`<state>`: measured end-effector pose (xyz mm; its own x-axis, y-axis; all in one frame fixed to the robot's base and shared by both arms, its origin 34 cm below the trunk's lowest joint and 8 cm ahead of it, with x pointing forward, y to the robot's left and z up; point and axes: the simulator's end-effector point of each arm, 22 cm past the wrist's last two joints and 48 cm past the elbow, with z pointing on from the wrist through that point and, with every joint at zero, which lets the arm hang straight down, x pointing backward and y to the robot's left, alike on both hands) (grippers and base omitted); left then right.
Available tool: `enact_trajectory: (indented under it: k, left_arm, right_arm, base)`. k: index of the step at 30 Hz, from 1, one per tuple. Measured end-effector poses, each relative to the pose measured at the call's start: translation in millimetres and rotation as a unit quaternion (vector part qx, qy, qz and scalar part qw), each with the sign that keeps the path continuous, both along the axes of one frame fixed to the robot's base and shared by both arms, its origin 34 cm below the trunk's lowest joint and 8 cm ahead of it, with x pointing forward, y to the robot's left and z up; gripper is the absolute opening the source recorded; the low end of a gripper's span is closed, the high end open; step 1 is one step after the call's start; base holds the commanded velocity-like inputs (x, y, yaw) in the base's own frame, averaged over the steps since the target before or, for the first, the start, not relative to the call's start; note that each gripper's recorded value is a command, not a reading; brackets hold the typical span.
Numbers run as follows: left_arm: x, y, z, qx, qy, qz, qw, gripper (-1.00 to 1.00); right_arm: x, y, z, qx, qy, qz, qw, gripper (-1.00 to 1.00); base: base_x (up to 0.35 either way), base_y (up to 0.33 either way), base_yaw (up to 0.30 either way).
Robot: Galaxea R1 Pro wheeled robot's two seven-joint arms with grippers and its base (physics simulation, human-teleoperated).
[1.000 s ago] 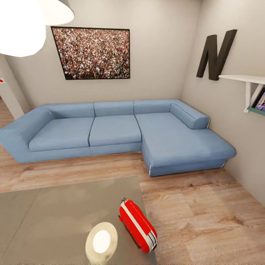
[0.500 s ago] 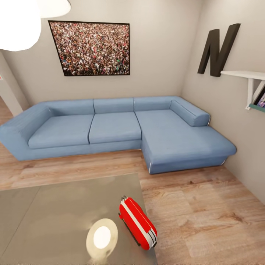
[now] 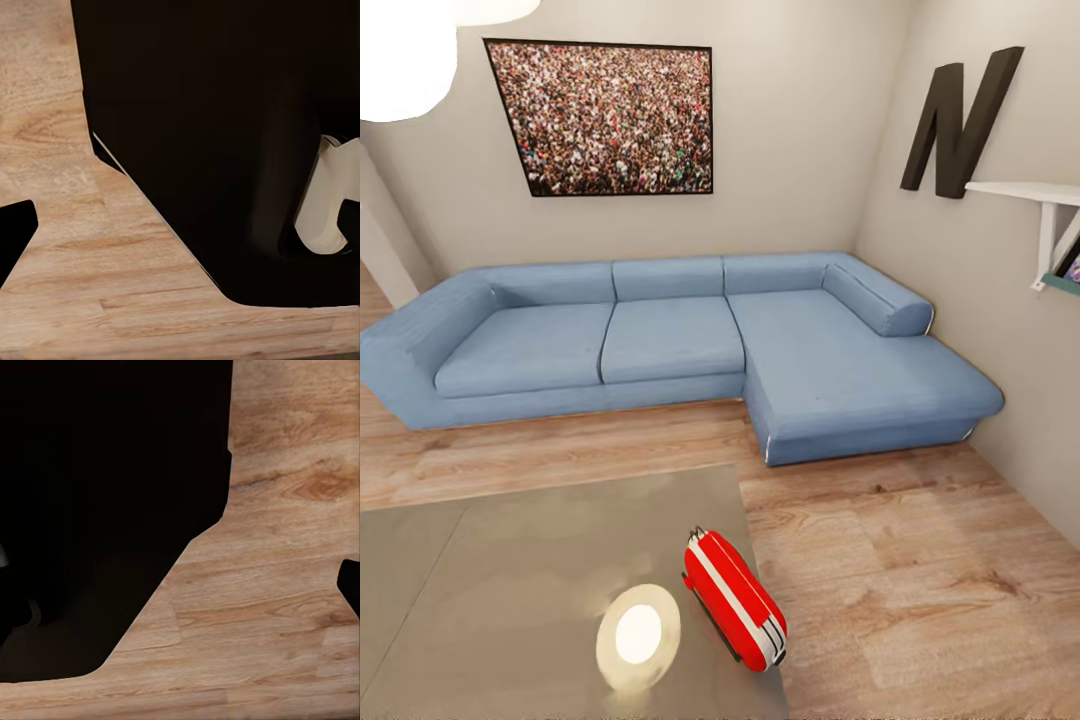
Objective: Turn on the radio receiver that's on the table in the living room.
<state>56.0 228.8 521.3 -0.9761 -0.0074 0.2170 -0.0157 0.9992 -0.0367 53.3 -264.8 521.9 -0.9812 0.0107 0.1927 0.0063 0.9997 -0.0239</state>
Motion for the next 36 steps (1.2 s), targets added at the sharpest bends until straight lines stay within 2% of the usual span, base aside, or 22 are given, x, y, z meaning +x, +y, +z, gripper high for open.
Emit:
enact_trajectory:
  k: [36]
  left_arm:
    - [-18, 1, 4, 0.001, 0.024, 0.0, 0.9997, 1.0]
  right_arm:
    - [-18, -1, 4, 0.0, 0.023, 0.0, 0.9997, 1.0]
  base:
    - [0.0, 0.0, 0.0]
